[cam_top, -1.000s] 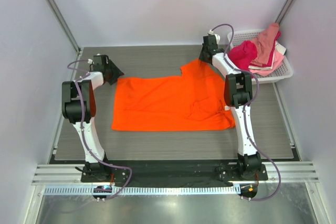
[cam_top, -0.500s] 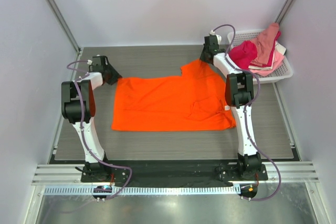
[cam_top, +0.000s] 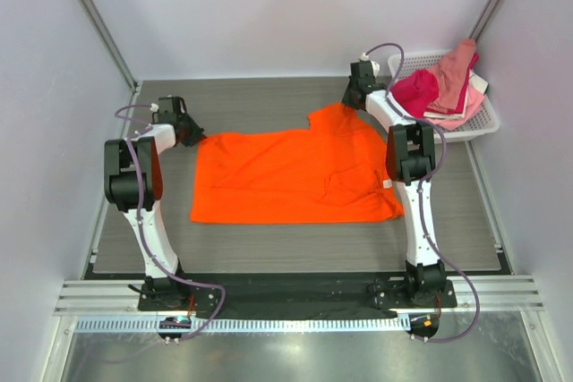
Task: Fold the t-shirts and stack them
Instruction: Fold the tshirt
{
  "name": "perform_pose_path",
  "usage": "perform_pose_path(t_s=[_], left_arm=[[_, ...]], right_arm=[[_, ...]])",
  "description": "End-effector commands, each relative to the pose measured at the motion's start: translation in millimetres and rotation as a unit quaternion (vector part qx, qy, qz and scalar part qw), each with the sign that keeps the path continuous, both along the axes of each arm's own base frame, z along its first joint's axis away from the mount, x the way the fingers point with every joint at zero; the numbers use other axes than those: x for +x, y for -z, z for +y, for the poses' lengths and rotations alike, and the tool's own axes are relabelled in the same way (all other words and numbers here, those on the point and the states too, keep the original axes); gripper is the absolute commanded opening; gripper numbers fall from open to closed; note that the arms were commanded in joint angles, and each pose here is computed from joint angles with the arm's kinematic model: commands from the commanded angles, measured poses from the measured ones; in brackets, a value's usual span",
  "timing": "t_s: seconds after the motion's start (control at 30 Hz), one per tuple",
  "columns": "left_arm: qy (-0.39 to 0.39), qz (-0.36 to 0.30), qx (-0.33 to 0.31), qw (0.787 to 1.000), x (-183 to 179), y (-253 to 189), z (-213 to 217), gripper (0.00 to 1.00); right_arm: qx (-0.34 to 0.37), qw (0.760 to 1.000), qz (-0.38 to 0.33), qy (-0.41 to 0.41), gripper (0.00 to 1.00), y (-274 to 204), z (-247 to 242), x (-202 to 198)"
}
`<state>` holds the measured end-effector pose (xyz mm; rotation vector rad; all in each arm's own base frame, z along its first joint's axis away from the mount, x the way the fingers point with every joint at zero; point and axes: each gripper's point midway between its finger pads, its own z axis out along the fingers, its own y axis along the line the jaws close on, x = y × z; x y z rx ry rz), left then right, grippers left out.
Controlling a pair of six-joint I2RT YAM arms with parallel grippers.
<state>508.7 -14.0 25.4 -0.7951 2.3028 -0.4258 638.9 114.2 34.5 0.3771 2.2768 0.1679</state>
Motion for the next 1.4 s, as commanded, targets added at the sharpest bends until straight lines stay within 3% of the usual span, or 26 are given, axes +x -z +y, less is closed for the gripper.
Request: perform_pose_path(t_s=[0.0,0.4,0.9,1.37], left_arm=[[0.001,0.013,0.029,0.999,-14.6,-12.0,6.6,0.00],[0.004,-0.055,0.016,0.998,-16.4,-49.1,1.7,0.00],[-0.014,-0.098,0.023,0.995,-40.3,-90.5,8.7,0.00],[0.031,-0.130,0.004,0.991,-67.4,-109.6,-5.1,0.00]], right_arm=[[0.013,0.999,-0.048,0.011,0.01,-70.6,-4.3,-0.6],[0.021,0.994,-0.106,0.014,0.01,-133.4,-26.7,-40.9],[0.061,0.986,-0.155,-0.022,0.01,-198.9,-18.7,-124.3],[0.051,0.989,-0.140,-0.025,0.01,-176.7,-32.6,-240.5]])
